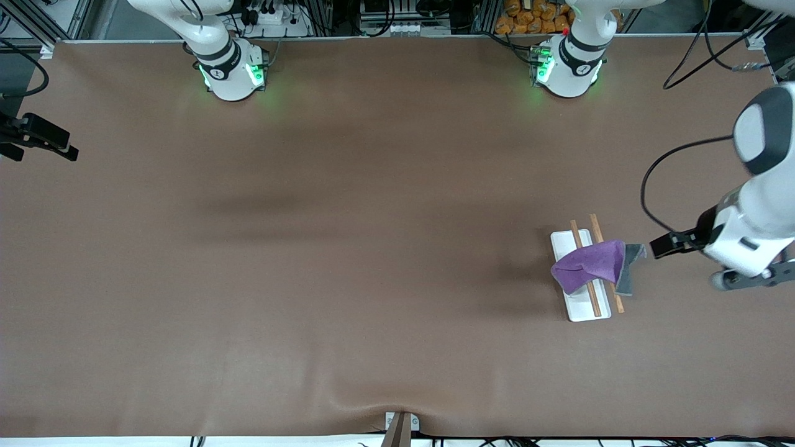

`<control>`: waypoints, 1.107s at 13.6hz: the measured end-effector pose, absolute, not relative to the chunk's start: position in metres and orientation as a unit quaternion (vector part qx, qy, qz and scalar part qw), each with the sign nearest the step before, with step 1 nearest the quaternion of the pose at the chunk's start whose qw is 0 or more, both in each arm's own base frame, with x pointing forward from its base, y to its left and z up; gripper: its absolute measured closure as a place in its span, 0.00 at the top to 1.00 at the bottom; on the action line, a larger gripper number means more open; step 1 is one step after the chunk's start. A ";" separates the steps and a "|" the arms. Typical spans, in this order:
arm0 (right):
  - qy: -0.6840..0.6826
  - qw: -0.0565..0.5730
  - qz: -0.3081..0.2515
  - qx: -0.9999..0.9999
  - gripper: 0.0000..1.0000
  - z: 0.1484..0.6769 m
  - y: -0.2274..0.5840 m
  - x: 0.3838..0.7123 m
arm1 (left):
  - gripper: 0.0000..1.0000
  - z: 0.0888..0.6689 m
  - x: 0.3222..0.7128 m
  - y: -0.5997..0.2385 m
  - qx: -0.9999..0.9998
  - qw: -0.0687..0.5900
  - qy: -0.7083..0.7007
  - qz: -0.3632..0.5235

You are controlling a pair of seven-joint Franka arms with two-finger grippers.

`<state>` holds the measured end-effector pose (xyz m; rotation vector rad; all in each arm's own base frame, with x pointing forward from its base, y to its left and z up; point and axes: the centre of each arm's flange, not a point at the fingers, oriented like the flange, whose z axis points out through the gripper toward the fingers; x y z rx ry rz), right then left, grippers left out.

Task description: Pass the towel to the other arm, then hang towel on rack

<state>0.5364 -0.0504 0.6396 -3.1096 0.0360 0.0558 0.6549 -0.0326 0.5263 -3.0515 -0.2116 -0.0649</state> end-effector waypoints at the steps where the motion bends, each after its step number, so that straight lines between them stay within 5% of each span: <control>1: 0.012 0.016 0.018 -1.000 1.00 0.640 -0.050 0.536 | 1.00 0.539 0.651 -0.033 -0.996 0.039 -0.069 -0.029; 15: 0.012 0.015 0.017 -1.000 1.00 0.640 -0.051 0.536 | 1.00 0.633 0.596 -0.037 -0.998 0.012 -0.063 -0.028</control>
